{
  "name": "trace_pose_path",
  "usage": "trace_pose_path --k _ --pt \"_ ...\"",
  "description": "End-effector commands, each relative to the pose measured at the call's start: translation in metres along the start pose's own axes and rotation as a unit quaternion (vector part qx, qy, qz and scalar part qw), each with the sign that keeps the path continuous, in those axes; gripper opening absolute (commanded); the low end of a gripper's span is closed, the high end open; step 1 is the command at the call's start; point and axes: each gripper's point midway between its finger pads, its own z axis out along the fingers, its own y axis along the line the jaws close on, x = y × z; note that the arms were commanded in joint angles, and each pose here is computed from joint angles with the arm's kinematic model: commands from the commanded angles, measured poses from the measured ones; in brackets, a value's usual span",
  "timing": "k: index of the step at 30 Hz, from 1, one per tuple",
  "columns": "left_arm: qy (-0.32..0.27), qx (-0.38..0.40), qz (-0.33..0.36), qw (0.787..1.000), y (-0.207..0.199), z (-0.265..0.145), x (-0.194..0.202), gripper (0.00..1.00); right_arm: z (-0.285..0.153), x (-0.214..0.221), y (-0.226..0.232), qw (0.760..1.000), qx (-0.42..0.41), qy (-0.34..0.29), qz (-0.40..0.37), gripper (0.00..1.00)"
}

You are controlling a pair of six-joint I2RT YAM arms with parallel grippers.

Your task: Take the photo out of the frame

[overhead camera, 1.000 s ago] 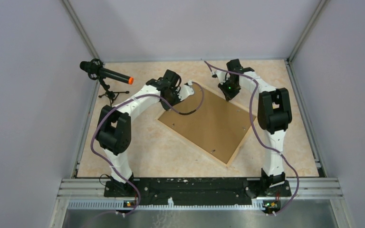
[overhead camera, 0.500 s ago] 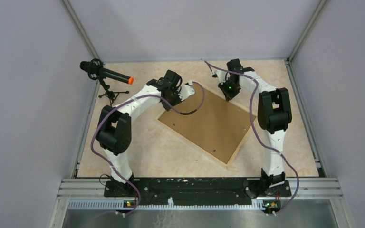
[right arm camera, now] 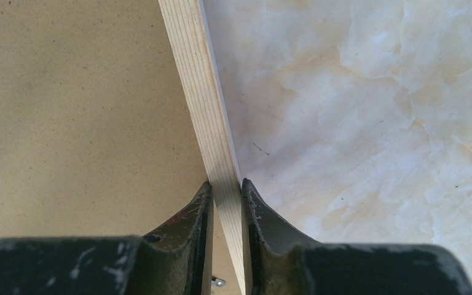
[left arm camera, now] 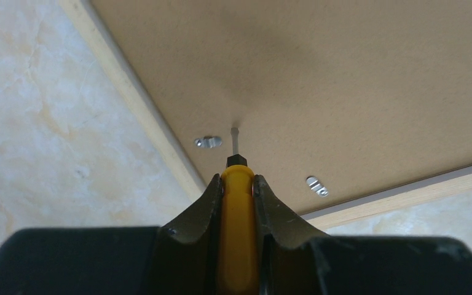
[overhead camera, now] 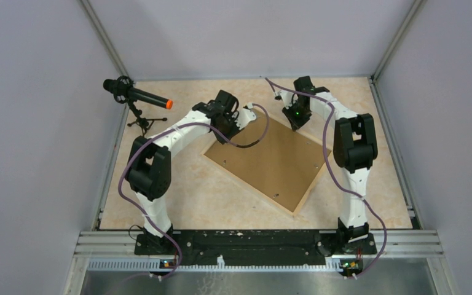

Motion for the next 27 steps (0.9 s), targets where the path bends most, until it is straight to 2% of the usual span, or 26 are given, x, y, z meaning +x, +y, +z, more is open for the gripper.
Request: trace_pose_path --k 1,4,5,9,14,16,22,27 --pt "-0.049 0.041 -0.009 0.998 -0.017 0.004 -0.032 0.0 0.001 0.019 0.023 0.997 -0.05 0.037 0.04 0.19" --pt "-0.06 0.045 -0.02 0.997 -0.018 -0.007 -0.04 0.0 -0.008 0.009 0.021 0.997 -0.05 0.027 0.044 0.24" --pt "-0.067 0.047 -0.022 0.996 -0.019 -0.014 -0.043 0.0 -0.013 0.003 0.019 0.997 -0.05 0.019 0.046 0.29" --pt "-0.111 0.061 -0.021 0.992 -0.025 -0.043 -0.061 0.0 -0.046 -0.026 0.013 0.995 -0.069 -0.038 0.062 0.4" --pt "-0.168 0.093 -0.011 0.981 -0.04 -0.086 -0.079 0.0 -0.113 -0.066 0.027 0.982 -0.127 -0.133 0.046 0.6" --pt "-0.197 0.111 0.009 0.974 -0.048 -0.105 -0.084 0.0 -0.138 -0.076 0.042 0.974 -0.162 -0.156 0.033 0.71" --pt "-0.264 0.125 0.07 0.954 -0.066 -0.137 -0.09 0.0 -0.184 -0.076 0.114 0.944 -0.286 -0.163 0.003 0.71" --pt "-0.322 0.192 0.108 0.921 -0.095 -0.167 -0.103 0.0 -0.211 -0.064 0.179 0.911 -0.374 -0.172 -0.025 0.68"
